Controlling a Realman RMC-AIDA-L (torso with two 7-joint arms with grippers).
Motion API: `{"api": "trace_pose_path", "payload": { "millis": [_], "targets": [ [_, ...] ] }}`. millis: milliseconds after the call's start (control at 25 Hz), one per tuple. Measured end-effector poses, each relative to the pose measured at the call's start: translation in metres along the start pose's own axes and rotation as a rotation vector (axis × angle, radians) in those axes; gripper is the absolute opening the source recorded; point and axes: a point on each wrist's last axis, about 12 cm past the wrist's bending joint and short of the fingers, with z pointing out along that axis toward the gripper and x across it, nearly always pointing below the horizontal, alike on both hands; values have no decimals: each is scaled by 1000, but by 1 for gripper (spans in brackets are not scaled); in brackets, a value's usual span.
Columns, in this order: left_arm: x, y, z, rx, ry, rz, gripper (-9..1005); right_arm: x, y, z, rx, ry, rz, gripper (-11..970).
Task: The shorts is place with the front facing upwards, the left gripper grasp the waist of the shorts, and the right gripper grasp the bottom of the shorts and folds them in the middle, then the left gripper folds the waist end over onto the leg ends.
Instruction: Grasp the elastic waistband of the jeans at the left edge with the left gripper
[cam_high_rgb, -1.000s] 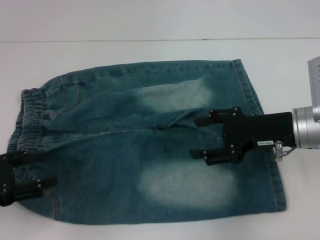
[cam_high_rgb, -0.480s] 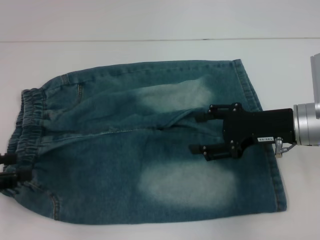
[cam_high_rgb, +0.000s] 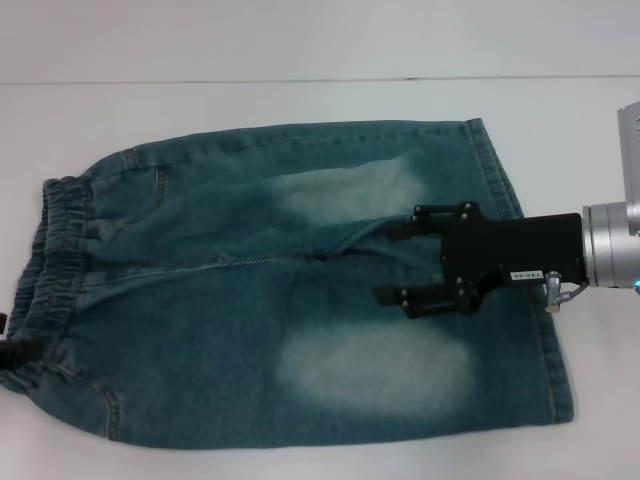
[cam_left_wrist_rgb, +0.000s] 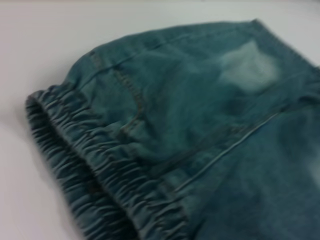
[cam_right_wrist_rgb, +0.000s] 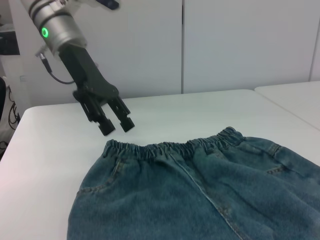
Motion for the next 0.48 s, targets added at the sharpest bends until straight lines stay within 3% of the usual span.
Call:
{"api": "trace_pose_path", "payload": {
  "millis": [480],
  "targets": [
    [-4, 8, 14, -83, 123, 14, 762, 0, 0, 0, 1, -4, 2, 822]
  ]
}}
